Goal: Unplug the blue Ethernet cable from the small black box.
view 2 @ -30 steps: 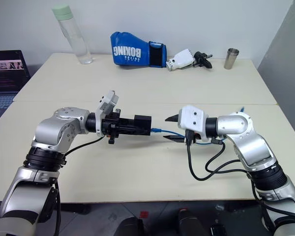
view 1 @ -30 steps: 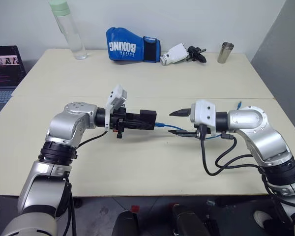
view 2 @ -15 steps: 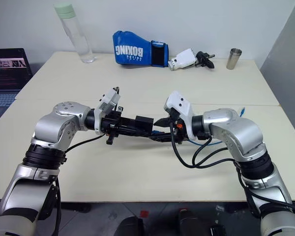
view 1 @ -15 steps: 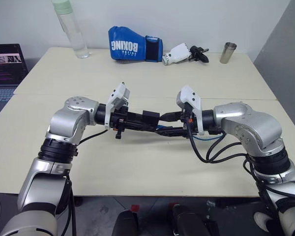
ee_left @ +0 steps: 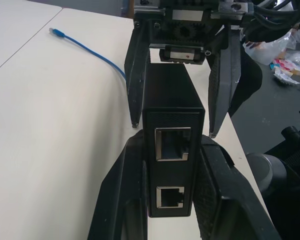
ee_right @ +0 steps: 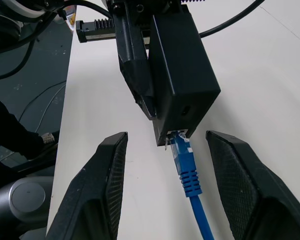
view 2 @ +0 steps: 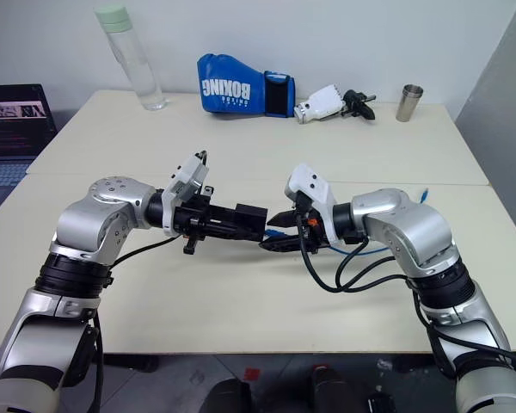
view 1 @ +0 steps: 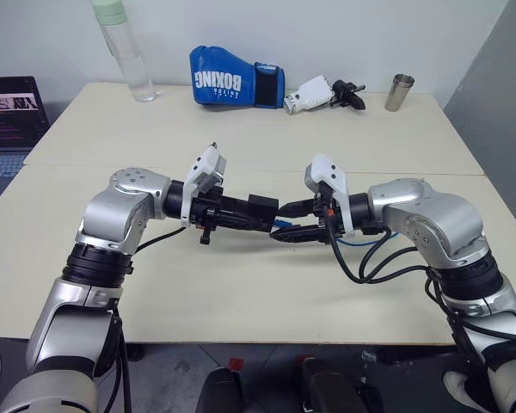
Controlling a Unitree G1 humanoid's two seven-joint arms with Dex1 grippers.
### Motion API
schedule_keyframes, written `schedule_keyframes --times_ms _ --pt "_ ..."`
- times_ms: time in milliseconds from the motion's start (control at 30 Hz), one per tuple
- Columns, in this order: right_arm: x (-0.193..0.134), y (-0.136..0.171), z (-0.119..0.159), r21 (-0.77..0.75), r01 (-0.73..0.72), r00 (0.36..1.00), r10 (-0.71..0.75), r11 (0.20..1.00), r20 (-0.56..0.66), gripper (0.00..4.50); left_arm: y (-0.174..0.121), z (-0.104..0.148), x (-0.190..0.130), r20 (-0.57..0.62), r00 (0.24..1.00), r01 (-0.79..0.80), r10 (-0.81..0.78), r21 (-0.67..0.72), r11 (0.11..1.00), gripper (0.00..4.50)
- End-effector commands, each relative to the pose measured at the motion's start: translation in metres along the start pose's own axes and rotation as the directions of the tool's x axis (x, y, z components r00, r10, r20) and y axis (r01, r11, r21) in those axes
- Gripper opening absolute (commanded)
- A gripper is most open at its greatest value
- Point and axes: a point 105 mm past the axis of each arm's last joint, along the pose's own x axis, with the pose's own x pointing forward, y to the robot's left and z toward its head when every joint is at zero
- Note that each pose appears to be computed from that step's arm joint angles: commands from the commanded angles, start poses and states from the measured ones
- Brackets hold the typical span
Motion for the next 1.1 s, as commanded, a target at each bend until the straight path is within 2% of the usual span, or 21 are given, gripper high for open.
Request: schedule_keyframes --times_ms 33,67,100,133,400,800,1100 --pt "-0.003 0.0 0.013 -0.061 -0.007 1.0 0.008 0.998 0.018 2.63 -0.004 0.01 -0.004 0.007 1.0 0.007 -0.007 0.046 0.999 0.78" --pt "-0.003 -0.001 0.013 -0.062 -0.008 1.0 0.009 0.998 0.016 2.63 -0.004 0.01 -0.003 0.006 1.0 0.008 -0.008 0.046 0.999 0.78" --pt "-0.003 -0.001 0.013 -0.063 -0.01 1.0 0.011 0.998 0.014 2.27 -0.004 0.01 -0.003 0.006 1.0 0.009 -0.009 0.047 0.999 0.78" --pt "-0.003 -0.001 0.013 -0.063 -0.012 1.0 0.012 0.998 0.013 2.17 -0.005 0.01 -0.003 0.005 1.0 0.009 -0.01 0.047 0.999 0.78" --pt "-0.004 -0.001 0.01 -0.071 -0.035 0.999 0.034 0.997 -0.012 0.14 -0.005 0.01 -0.005 -0.003 1.0 0.011 -0.011 0.054 0.999 0.78" --pt "-0.005 -0.004 0.007 -0.073 -0.042 0.998 0.038 0.996 -0.053 0.06 -0.005 0.011 -0.007 -0.002 1.0 0.003 -0.003 0.058 0.998 0.78" --pt "-0.033 -0.017 -0.031 -0.035 0.069 0.983 -0.074 0.997 -0.167 0.06 0.001 0.009 -0.027 0.018 0.995 -0.1 0.1 0.021 0.995 0.78"
